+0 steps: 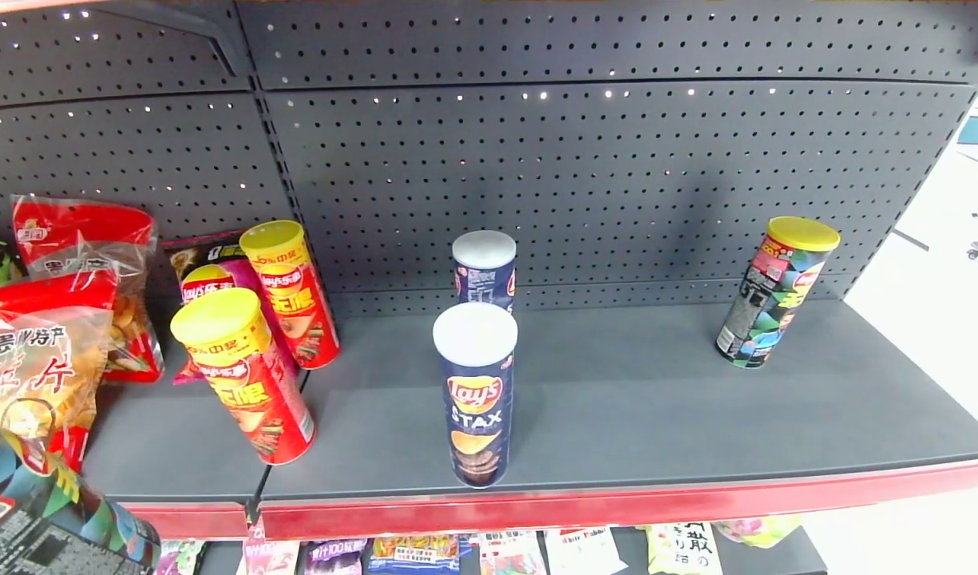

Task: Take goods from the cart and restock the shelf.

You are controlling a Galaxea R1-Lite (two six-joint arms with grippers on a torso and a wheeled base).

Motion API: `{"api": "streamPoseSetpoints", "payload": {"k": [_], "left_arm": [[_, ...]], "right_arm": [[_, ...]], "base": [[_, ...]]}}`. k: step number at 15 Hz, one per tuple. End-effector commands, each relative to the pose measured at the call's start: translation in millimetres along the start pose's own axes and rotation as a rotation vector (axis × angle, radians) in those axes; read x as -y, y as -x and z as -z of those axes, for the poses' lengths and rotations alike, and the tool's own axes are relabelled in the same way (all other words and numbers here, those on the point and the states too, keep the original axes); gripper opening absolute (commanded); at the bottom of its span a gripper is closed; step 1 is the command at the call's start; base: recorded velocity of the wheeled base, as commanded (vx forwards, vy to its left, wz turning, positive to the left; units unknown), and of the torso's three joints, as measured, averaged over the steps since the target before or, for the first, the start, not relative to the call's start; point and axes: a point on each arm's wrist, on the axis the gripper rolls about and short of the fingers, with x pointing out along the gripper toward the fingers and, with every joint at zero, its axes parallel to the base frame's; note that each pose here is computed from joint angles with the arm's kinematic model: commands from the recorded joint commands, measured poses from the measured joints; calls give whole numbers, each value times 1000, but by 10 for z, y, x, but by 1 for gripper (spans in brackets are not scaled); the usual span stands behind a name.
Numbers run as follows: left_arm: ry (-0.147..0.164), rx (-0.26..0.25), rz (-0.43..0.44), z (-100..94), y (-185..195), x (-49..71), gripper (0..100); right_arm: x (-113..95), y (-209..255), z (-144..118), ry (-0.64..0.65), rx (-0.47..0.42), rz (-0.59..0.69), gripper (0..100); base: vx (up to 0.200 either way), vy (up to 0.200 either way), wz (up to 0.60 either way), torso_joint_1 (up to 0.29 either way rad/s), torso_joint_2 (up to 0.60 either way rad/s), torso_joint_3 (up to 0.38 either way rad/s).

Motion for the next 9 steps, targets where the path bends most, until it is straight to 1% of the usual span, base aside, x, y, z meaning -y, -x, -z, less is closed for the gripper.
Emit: {"api": "streamPoseSetpoints", "payload": {"k": [1, 3, 9], "left_arm": [[0, 0, 1, 38, 13, 15, 0], [3, -7, 2, 69, 7, 21, 0], [2, -4, 2, 72, 11, 23, 0]], "right_arm": [[0, -1, -1, 1, 0, -1, 100], [0, -1, -1, 1, 0, -1, 100], [0, -1, -1, 1, 0, -2, 100]], "base": [[0, 0, 0, 0, 0, 0], [0, -200, 0, 2, 0, 2], [0, -200, 0, 6, 2, 5]]}}
